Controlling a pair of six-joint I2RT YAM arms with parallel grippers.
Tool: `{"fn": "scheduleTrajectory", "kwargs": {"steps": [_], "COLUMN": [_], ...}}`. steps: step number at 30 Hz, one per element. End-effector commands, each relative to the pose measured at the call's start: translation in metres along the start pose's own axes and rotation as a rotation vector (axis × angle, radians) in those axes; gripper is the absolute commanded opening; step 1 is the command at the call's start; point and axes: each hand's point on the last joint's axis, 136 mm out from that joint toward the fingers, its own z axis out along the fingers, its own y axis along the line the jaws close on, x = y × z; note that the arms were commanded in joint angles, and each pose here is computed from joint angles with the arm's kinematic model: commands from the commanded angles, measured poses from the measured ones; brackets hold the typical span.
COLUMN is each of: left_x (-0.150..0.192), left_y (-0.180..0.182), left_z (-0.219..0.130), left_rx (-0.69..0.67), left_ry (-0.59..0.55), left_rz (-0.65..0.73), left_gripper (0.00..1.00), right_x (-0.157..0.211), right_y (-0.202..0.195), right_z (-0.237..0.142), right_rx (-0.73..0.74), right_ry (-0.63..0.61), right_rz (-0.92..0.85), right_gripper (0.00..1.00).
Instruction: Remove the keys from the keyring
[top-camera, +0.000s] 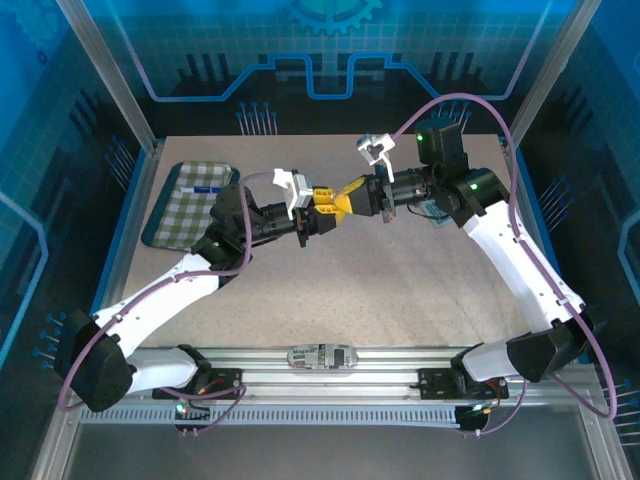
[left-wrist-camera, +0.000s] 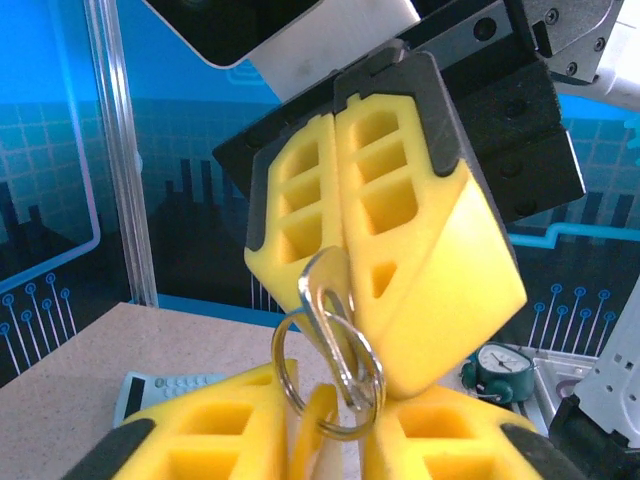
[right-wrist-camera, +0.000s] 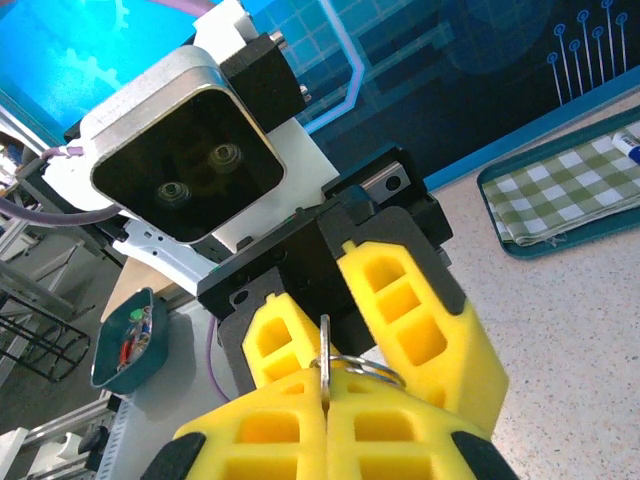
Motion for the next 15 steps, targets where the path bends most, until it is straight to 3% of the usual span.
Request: {"fn": "scheduleTrajectory", "kwargs": {"steps": [1,7,15], "left_x": [-0.016,-0.011,-0.011], "left_y": [-0.004,-0.004,-0.006], "left_z": [0.002,-0.002,-0.006], "left_rx": [0.017,-0.001,-0.011], "left_ry": [-0.027,-0.012,-0.015], "left_rz": [0.051,0.071,0.092], "left_gripper": [0.18,0.07,0.0], "right_x": [-0.001,-0.004,-0.005], "right_y": [0.017,0.009,-0.003], "right_z": [-0.004,-0.008,-0.009], "right_rx": [-0.036,0.001,0.038], "right_ry": [-0.011,-0.026,-0.042], "right_rz": [-0.026,-0.019,0.012], "right_gripper": [0.0,0.0,0.0]}}
